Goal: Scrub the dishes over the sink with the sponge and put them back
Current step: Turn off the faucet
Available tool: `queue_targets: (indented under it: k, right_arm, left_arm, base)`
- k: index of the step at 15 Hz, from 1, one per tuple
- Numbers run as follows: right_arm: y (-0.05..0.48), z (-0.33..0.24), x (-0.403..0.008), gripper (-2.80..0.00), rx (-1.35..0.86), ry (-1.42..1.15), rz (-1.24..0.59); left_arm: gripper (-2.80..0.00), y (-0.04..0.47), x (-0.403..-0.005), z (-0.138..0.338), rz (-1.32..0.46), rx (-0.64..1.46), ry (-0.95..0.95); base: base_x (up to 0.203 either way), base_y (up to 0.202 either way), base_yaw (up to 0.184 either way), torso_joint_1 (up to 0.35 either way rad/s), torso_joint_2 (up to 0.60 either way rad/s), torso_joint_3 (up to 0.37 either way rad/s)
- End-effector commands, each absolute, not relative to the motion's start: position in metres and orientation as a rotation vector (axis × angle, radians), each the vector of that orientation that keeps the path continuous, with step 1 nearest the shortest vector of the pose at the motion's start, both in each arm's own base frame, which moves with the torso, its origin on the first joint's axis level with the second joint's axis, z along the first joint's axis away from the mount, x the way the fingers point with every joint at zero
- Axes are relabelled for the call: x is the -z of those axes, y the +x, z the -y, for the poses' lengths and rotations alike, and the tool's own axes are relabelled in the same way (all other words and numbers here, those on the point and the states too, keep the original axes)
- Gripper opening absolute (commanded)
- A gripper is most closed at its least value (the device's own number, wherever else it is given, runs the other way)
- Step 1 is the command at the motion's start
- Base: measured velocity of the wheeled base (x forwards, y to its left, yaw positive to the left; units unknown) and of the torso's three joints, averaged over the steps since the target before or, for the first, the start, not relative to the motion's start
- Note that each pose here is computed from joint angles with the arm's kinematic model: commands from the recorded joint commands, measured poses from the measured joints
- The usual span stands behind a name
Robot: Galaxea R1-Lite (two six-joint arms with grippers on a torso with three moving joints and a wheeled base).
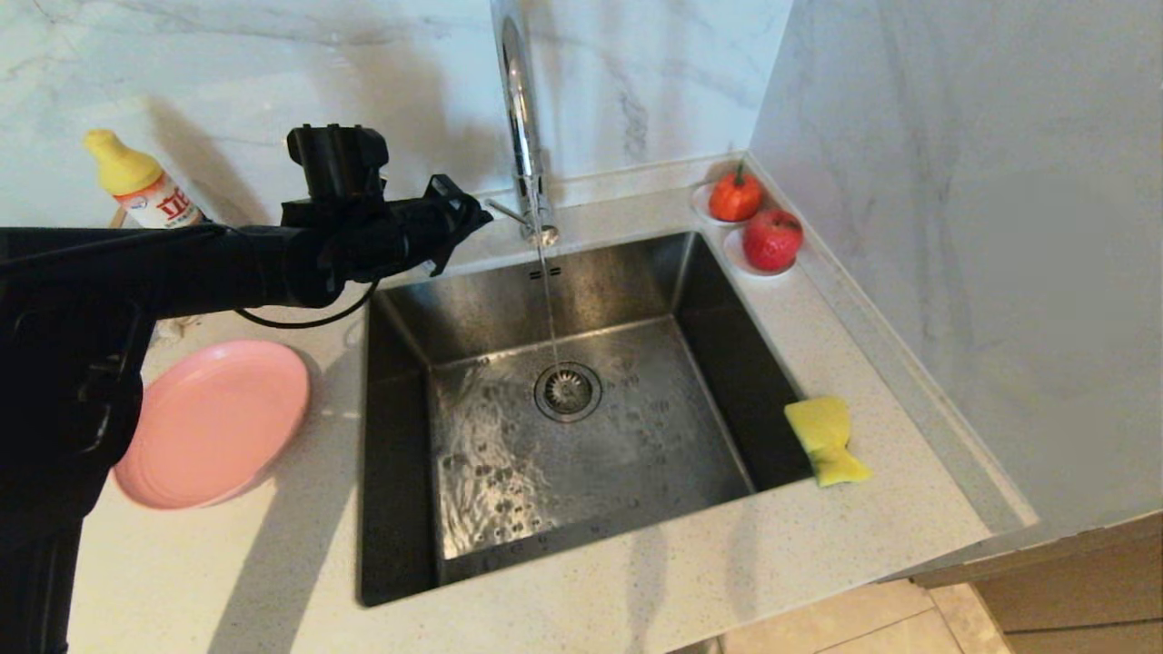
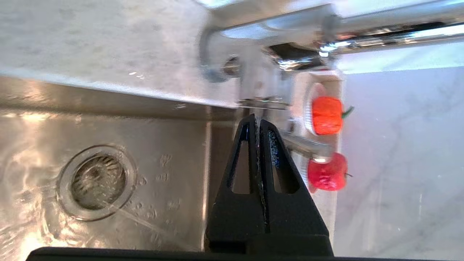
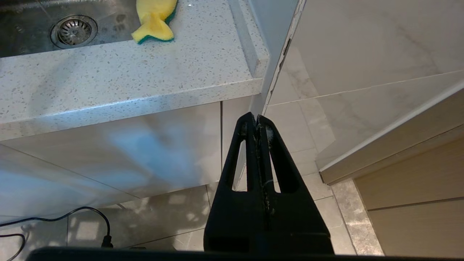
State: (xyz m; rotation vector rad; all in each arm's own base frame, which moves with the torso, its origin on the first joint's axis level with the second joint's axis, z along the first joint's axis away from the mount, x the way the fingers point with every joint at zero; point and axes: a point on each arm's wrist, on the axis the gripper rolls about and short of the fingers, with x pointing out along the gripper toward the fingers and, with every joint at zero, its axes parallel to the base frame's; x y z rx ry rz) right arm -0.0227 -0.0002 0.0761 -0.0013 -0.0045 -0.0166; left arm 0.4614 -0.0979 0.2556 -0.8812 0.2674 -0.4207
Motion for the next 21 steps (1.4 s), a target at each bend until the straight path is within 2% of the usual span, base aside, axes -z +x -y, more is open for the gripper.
queue_targets:
  k: [1, 7, 10, 21]
  right_arm:
    - [-0.023, 0.000, -0.076, -2.80, 0.017, -0.002, 0.005]
    - [-0.023, 0.000, -0.076, -2.80, 0.017, -0.002, 0.004]
    - [-0.023, 0.000, -0.076, -2.80, 0.017, -0.002, 0.003]
    - [-0.023, 0.000, -0.076, -2.80, 0.017, -0.002, 0.005]
  left_arm:
    - [-2.80, 0.456, -0.259, 0.098, -0.275, 0.420, -0.886]
    - [-2.80, 0.426, -0.258, 0.091, -0.321, 0.364, -0.881]
    - [-2.80, 0.415, -0.266, 0.091, -0.353, 0.451, -0.882]
    - [-2.80, 0.441, -0.268, 0.097, -0.324, 0.477, -0.887]
  base:
    - [0.000, 0.000, 0.000, 0.000, 0.00, 0.000]
    - [0.000, 0.000, 0.000, 0.000, 0.00, 0.000]
    - [0.000, 0.000, 0.000, 0.000, 0.00, 0.000]
    - [0.000, 0.000, 0.000, 0.000, 0.00, 0.000]
